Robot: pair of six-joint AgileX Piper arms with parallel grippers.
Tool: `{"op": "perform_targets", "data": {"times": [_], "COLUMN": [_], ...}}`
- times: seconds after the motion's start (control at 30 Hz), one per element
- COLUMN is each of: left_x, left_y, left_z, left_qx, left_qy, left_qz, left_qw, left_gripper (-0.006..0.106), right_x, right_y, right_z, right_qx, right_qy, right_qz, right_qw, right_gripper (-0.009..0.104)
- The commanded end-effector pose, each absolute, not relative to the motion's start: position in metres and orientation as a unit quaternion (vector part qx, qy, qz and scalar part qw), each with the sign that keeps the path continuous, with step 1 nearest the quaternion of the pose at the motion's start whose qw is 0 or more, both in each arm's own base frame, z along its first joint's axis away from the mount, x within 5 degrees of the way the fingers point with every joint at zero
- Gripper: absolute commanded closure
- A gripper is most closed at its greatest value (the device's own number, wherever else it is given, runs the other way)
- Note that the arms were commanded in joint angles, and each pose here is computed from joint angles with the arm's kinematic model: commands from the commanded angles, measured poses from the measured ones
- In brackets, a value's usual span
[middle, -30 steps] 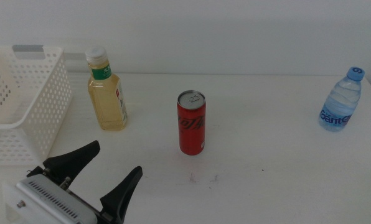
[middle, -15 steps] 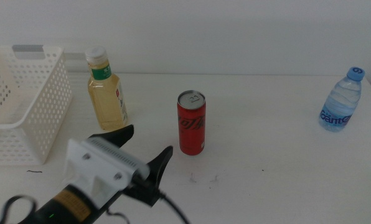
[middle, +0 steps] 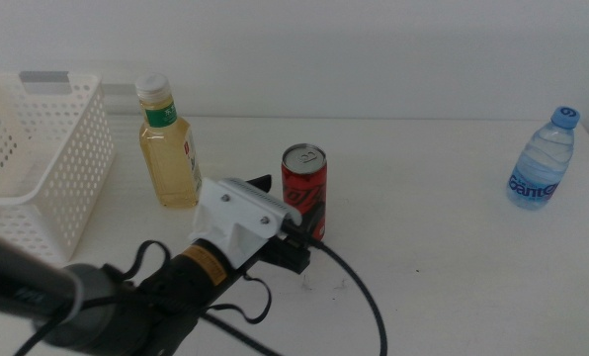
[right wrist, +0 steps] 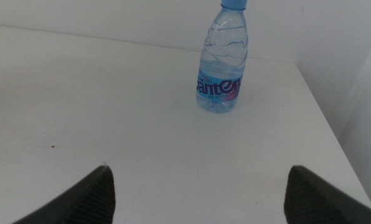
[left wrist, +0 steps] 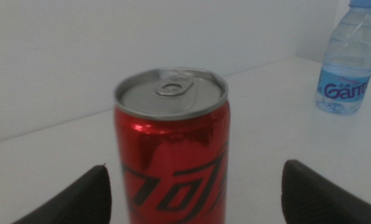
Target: Use arms to grab the bottles and put them into the dustbin to the left of the table.
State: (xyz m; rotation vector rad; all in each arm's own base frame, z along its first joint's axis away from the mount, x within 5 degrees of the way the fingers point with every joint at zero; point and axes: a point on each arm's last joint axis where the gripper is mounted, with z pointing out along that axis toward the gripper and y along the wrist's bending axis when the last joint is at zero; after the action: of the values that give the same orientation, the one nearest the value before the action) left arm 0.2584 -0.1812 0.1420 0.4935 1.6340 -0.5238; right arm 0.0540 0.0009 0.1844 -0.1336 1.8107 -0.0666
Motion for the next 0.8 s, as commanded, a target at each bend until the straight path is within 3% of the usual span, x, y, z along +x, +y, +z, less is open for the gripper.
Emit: {"op": "perform_targets", "data": {"times": [0.0,0.77], "left_x": [0.268,0.314], "left_y": [-0.188,-0.218], "left_z": [0.140,0.096], "left_qx": [0.211,0.203], "left_qy": [0.705,0.718], "left_qz": [-0.237,-0.234], "left_qw": [0.634,0.623], "left_gripper": [0.007,0.007], "right_x": [0.054,0.054], "right_y": [0.001,0.001], "right_z": [0.185,0.185], "right_qx": [-0.058,-0.058], "right_qy": [0.781,0.781], "right_qz": [-0.032,-0.032], "right_qw": [0.621,0.621], "right_gripper": [0.008,0.008]}}
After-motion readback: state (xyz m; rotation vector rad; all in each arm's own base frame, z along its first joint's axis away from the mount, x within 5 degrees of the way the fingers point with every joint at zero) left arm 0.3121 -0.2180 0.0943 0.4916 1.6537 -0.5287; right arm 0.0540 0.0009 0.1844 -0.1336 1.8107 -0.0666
